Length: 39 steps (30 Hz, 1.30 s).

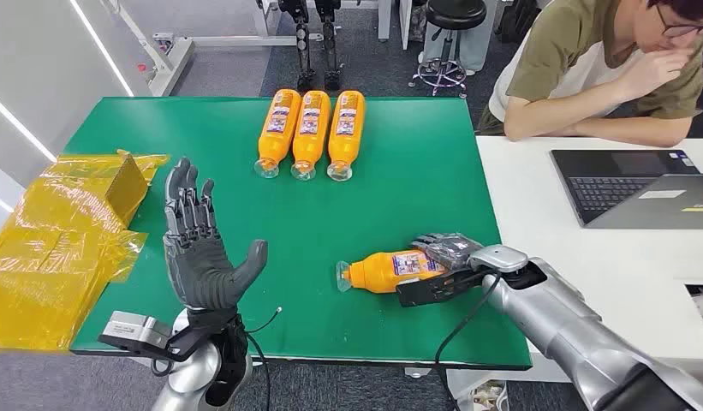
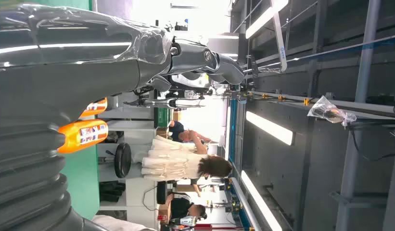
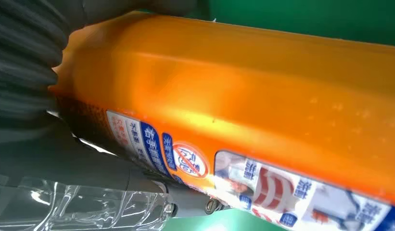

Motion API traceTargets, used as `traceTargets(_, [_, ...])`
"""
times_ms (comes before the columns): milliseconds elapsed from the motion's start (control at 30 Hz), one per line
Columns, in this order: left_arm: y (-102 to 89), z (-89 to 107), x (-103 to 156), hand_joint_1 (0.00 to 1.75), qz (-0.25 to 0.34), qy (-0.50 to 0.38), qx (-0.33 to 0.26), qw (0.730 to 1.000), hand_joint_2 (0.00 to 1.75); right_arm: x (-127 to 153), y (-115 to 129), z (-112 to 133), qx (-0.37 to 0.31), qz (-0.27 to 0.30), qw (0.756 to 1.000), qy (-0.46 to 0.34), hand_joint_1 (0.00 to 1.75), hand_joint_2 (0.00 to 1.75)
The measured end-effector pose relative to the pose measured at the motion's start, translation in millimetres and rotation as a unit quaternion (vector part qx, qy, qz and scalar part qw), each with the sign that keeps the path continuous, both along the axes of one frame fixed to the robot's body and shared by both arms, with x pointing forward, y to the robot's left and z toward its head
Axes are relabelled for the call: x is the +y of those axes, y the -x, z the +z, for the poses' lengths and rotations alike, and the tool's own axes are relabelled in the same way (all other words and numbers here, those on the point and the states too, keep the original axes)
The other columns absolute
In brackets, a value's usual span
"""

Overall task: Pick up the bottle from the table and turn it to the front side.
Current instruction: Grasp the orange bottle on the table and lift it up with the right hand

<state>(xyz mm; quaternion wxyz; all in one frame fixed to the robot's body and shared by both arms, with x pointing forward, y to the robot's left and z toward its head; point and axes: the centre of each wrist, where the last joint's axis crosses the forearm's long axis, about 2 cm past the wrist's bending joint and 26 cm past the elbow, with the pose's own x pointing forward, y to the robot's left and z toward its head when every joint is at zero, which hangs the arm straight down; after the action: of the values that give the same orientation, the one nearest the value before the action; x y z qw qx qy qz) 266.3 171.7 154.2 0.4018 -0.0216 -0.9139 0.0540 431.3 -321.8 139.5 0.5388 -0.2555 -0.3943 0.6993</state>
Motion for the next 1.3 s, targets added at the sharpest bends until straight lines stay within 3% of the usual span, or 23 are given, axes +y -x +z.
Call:
traceTargets(267, [0.2, -0.3, 0, 0.00, 0.003, 0.001, 0.001, 1.000, 1.75, -5, 1, -2, -0.040, -0.009, 0.999, 0.016, 1.75, 1.75])
traceTargets(400, [2.7, -2.9, 1, 0.00, 0.006, -0.001, 0.005, 1.000, 1.75, -2, 5, -5, -0.096, -0.006, 0.995, 0.016, 1.75, 1.75])
traceTargets(500, [6.6, -5.6, 2, 0.00, 0.014, -0.002, 0.004, 1.000, 1.75, 9, 9, -7, -0.181, 0.009, 0.983, -0.011, 1.75, 1.75])
traceTargets(600, [9.5, -6.0, 4, 0.00, 0.024, -0.001, 0.000, 1.000, 1.75, 33, 13, -2, -0.290, 0.014, 0.952, -0.098, 1.75, 1.75])
traceTargets(700, [9.7, -5.2, 4, 0.00, 0.028, 0.000, -0.001, 1.000, 1.75, 58, 18, 8, -0.369, 0.003, 0.905, -0.213, 1.75, 1.75])
traceTargets(833, [9.3, -4.9, 4, 0.00, 0.021, 0.006, 0.006, 1.000, 1.75, 81, 31, 15, -0.441, -0.027, 0.823, -0.358, 1.75, 1.75])
traceTargets(900, [8.9, -4.5, 3, 0.00, 0.007, 0.014, 0.012, 1.000, 1.75, 88, 40, 13, -0.453, -0.043, 0.794, -0.403, 1.75, 1.75])
traceTargets(1033, [8.9, -3.5, -2, 0.00, -0.048, 0.034, 0.023, 0.998, 1.75, 100, 60, 2, -0.446, -0.075, 0.768, -0.454, 1.75, 1.75])
traceTargets(1300, [11.1, 0.7, -16, 0.00, -0.165, 0.033, 0.029, 0.985, 1.75, 121, 88, -10, -0.407, -0.123, 0.750, -0.506, 1.75, 1.75])
